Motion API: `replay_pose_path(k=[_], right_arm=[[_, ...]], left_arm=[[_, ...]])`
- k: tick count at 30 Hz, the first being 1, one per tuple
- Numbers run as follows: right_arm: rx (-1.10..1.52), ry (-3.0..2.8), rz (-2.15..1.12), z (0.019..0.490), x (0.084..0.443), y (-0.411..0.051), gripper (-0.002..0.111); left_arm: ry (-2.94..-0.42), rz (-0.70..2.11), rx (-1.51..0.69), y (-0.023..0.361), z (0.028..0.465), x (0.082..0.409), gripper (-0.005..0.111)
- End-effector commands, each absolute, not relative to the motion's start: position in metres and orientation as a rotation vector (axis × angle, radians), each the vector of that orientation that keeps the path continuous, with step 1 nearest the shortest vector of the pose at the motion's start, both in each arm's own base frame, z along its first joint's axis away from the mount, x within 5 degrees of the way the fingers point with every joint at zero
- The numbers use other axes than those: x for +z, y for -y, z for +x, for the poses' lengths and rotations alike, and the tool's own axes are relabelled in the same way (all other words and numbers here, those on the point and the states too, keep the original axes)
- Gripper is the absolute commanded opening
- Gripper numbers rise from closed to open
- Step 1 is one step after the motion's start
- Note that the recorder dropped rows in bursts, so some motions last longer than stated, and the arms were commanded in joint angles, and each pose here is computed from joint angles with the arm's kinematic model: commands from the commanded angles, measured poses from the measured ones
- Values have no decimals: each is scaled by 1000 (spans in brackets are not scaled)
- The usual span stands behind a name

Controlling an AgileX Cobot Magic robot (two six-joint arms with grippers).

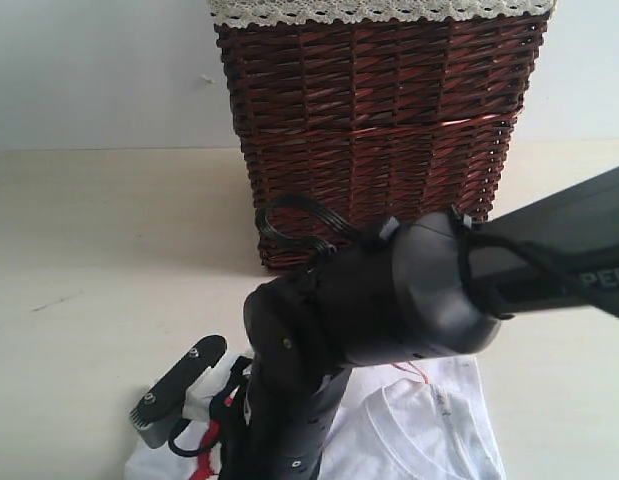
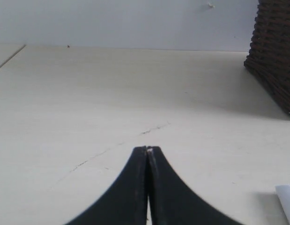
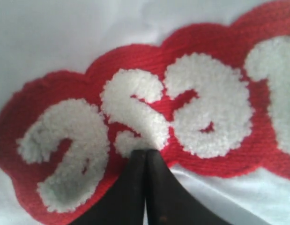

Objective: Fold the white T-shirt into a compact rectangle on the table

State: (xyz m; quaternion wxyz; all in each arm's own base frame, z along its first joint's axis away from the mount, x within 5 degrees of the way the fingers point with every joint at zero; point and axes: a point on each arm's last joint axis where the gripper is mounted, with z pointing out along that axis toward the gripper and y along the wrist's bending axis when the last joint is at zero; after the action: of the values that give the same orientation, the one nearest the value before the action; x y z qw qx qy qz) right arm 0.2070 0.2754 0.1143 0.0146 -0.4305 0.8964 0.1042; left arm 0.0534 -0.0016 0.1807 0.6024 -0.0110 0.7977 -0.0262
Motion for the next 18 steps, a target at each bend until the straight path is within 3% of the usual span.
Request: replay_pose_path(k=[1,6,12,15,18], right_arm=[[265,-2741,-1288,208,115,-275,0],[348,-2598,-1137,216,148,-280,1],[388,-2516,-927,230,148,-288,19],[297,-2603,-992,236,125,-294,15],[188,-2654,-1083,246,111,-304,2]], left_arm=[[-1836,-35,-71,2,53,181,0],[-1836,-35,-71,2,53,181,0],[-1836,-35,-71,2,53,181,0],[-1836,-35,-71,2,53,181,0],[-1836,-35,-71,2,53,181,0]])
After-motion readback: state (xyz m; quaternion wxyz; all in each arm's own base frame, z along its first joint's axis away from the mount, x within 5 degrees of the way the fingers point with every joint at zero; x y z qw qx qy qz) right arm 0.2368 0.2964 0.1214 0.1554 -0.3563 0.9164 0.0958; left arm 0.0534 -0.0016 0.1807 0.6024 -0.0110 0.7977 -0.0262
